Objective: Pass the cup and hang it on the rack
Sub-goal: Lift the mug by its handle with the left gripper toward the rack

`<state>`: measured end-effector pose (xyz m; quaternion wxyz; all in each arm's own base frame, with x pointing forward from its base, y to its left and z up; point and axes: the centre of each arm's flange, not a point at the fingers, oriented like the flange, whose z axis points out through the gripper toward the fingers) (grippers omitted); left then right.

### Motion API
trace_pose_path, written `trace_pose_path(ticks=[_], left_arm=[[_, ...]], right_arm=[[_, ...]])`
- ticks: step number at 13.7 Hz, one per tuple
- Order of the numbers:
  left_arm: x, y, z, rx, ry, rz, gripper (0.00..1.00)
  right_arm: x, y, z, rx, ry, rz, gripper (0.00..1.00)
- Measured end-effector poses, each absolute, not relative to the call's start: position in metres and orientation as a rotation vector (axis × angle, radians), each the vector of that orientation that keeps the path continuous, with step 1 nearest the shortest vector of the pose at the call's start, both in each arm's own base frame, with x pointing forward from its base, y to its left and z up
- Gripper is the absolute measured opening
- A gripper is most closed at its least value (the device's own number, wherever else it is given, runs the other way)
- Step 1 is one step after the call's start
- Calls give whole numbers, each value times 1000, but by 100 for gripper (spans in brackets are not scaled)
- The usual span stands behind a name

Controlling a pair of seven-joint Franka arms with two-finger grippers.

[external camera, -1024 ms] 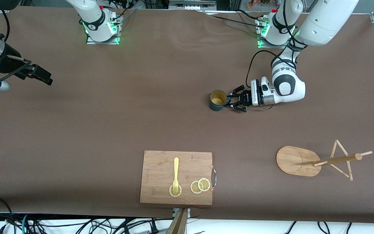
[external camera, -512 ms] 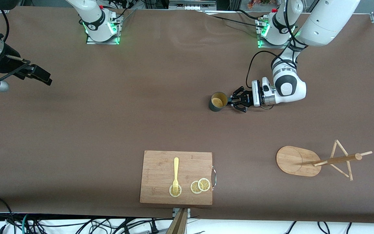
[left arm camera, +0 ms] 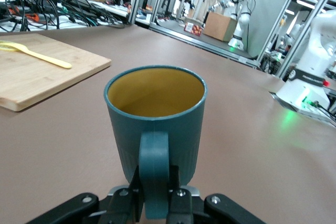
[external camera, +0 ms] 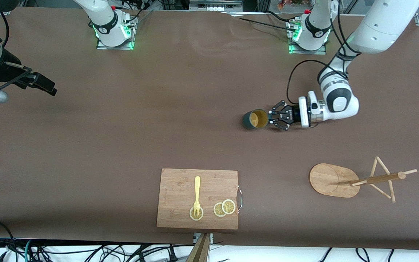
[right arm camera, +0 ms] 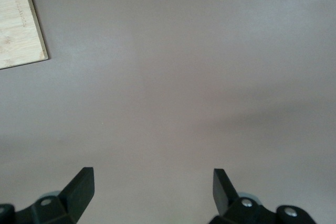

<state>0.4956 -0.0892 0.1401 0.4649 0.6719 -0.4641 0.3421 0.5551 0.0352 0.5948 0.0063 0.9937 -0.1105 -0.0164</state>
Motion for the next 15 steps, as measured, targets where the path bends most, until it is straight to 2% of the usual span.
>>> trace_pose_path(ticks=[3,10,15], left_arm=[[522,-28,180,1710,-1229,714,21],[505,99,197,1867,-963,572,21],[536,149,257,1947,-717,376,21]], right_arm=[[555,35,595,3110,-346,-51,100],[555,33,594,3109,-354,-52,100],[555,32,594,3109,-355,-52,100]])
